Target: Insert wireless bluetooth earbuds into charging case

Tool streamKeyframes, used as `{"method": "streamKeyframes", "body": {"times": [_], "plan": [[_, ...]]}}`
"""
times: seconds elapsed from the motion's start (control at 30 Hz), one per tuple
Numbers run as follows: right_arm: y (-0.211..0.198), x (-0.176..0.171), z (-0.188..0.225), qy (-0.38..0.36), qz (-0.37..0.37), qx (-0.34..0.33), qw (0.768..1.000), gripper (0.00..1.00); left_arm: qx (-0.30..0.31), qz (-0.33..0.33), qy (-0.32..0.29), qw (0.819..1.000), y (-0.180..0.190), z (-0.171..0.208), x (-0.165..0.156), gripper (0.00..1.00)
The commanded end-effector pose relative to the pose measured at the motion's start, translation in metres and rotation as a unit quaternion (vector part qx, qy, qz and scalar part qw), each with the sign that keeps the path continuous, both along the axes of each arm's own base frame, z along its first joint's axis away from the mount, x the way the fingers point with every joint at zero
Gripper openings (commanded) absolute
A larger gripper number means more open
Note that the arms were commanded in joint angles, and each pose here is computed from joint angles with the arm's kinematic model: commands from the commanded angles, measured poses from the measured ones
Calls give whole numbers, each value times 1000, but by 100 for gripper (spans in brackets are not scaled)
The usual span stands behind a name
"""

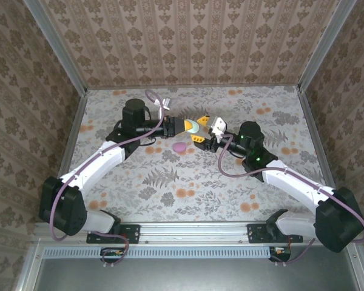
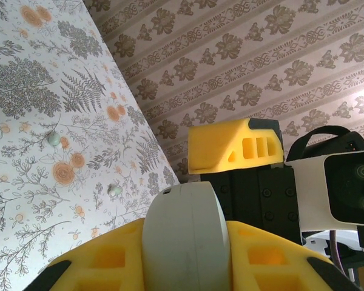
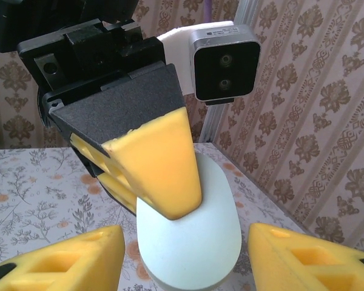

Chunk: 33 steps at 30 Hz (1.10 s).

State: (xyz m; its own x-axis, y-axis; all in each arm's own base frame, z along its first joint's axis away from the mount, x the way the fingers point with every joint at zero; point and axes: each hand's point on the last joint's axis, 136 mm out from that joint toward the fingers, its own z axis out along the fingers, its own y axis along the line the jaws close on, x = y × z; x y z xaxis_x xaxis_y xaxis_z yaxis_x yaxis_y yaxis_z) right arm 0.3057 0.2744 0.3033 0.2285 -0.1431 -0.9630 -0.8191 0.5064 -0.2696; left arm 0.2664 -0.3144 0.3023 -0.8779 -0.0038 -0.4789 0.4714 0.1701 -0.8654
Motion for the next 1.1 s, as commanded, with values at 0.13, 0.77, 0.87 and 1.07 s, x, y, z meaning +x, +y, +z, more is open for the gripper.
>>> {"method": "streamKeyframes", "body": {"times": [0.13,0.77,0.87,1.07], "plan": [[7,1,17,-28,18,2,999,54,-26,-17,-29,999,1,26,-11,18],[7,3,11,-15,19,-15,1000,42,-29,-21,-38,999,1,30,-14,19],[8,2,12,-9,20,-12,1000,40,-28,-20,-45,998,1,30,-13,26],[7,-3,12,35,45,-2,998,38,-9,7,-118,993,10,38,-14,63]]}}
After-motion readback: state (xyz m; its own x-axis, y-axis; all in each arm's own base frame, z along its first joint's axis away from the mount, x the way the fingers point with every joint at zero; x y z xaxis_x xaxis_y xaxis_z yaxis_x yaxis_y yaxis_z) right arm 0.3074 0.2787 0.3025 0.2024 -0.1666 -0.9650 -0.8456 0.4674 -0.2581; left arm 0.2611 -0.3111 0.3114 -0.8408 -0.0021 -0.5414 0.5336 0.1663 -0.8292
